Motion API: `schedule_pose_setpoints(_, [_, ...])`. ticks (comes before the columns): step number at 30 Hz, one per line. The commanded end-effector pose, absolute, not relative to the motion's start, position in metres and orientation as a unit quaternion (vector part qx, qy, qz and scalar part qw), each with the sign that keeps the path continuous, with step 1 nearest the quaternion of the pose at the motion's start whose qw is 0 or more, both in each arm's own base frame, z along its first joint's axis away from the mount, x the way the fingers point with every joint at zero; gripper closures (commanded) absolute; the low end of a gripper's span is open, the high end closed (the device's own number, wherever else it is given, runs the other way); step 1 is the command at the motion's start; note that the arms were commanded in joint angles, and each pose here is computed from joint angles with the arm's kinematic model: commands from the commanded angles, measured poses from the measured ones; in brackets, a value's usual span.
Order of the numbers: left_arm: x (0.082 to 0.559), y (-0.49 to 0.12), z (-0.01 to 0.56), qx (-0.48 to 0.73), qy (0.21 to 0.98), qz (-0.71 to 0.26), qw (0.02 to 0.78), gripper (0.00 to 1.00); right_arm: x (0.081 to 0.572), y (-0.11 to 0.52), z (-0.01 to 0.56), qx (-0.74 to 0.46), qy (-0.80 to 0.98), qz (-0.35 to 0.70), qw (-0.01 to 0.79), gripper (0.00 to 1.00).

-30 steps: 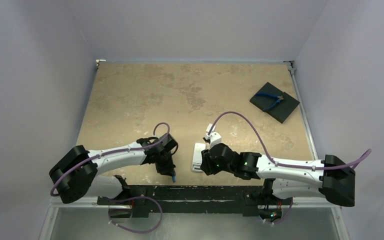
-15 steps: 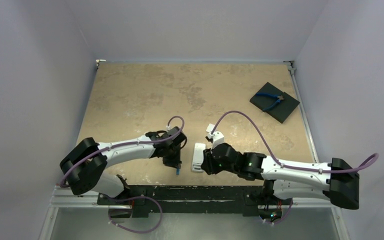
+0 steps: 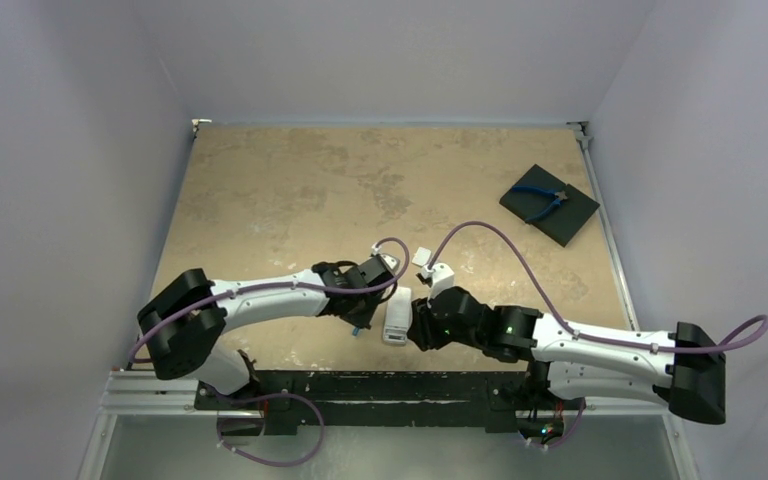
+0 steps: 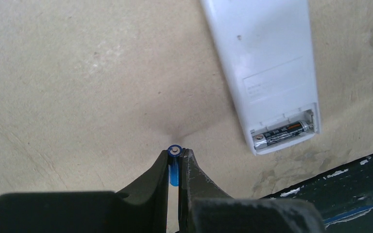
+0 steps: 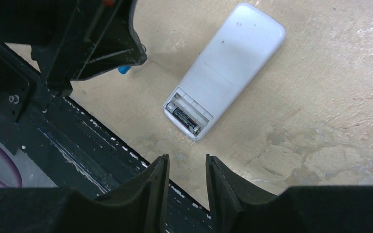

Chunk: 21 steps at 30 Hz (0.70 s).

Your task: Load the batteries into the remote control

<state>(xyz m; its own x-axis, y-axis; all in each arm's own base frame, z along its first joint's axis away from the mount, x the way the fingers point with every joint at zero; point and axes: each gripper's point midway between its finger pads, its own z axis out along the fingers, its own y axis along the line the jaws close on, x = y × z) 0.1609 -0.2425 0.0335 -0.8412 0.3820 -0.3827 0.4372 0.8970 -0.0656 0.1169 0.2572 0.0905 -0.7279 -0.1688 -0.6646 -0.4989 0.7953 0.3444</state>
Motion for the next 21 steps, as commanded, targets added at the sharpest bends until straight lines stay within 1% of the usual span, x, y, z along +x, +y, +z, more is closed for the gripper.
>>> schedule_pose_setpoints(1, [0.169,-0.255,0.045,0.282,0.934,-0.046,0.215,1.00,0.120,0.254,0.100,-0.190,0.887,0.257,0.335,0.59])
schedule_pose_setpoints(4, [0.166,-0.255,0.042,0.302,0.928,-0.021,0.217,0.98,0.119,0.253,0.101,-0.191,0.886,0.258,0.335,0.57])
schedule_pose_setpoints(12, [0.159,-0.252,0.027,0.320,0.924,0.027,0.208,0.81,0.120,0.248,0.109,-0.186,0.885,0.258,0.341,0.50])
schedule_pose_setpoints(21, [0.152,-0.257,0.030,0.332,0.918,0.023,0.214,0.75,0.118,0.241,0.124,-0.187,0.878,0.266,0.352,0.45])
